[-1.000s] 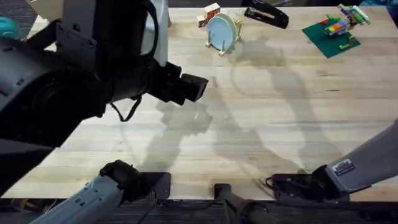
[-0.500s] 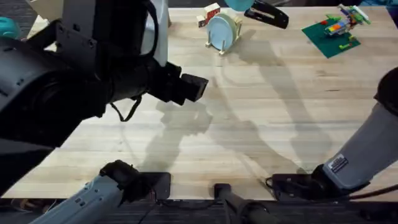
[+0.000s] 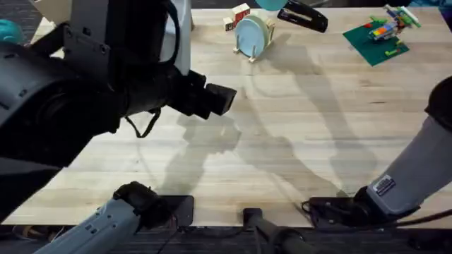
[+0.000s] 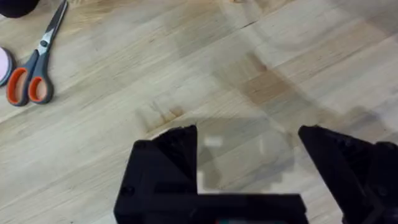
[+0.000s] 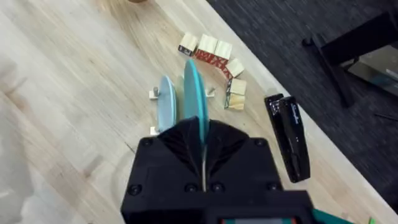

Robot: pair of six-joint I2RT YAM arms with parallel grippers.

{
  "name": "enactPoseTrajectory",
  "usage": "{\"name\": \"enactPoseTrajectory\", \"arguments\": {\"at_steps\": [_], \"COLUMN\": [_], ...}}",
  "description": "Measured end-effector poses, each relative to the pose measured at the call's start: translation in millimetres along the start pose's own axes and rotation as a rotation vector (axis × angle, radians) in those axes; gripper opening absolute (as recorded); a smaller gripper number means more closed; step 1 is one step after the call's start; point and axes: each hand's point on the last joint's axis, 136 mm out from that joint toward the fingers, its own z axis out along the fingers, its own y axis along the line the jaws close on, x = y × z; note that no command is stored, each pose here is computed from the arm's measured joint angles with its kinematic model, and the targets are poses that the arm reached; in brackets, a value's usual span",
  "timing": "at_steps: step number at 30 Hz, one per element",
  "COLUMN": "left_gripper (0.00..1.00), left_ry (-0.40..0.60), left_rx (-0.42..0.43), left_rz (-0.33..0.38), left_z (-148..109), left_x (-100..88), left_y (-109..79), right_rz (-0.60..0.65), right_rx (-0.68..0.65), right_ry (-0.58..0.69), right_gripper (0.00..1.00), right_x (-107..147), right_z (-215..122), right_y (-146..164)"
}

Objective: Pick up the plates from the table one by one and place each into a slot on the dish rack.

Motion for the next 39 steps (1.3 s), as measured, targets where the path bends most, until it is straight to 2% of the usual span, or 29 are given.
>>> {"name": "enactPoseTrajectory", "arguments": {"at_steps": [23,39], "left_gripper": [0.993,0.994], "left_ry": [0.000,0.000], "left_rx": [0.000,0.000], "left_rz": [0.000,0.000], "left_z": [0,0], "left_x": [0.0,0.0], "left_y": [0.0,0.0], "right_rz": [0.020,0.042], "right_rx": [0.039,-0.003], "right_ry": [0.009,0.083], "right_gripper": [0.029,0.029], "right_x": [8,32], "right_z": [7,50], "right_y": [-19,-16]}}
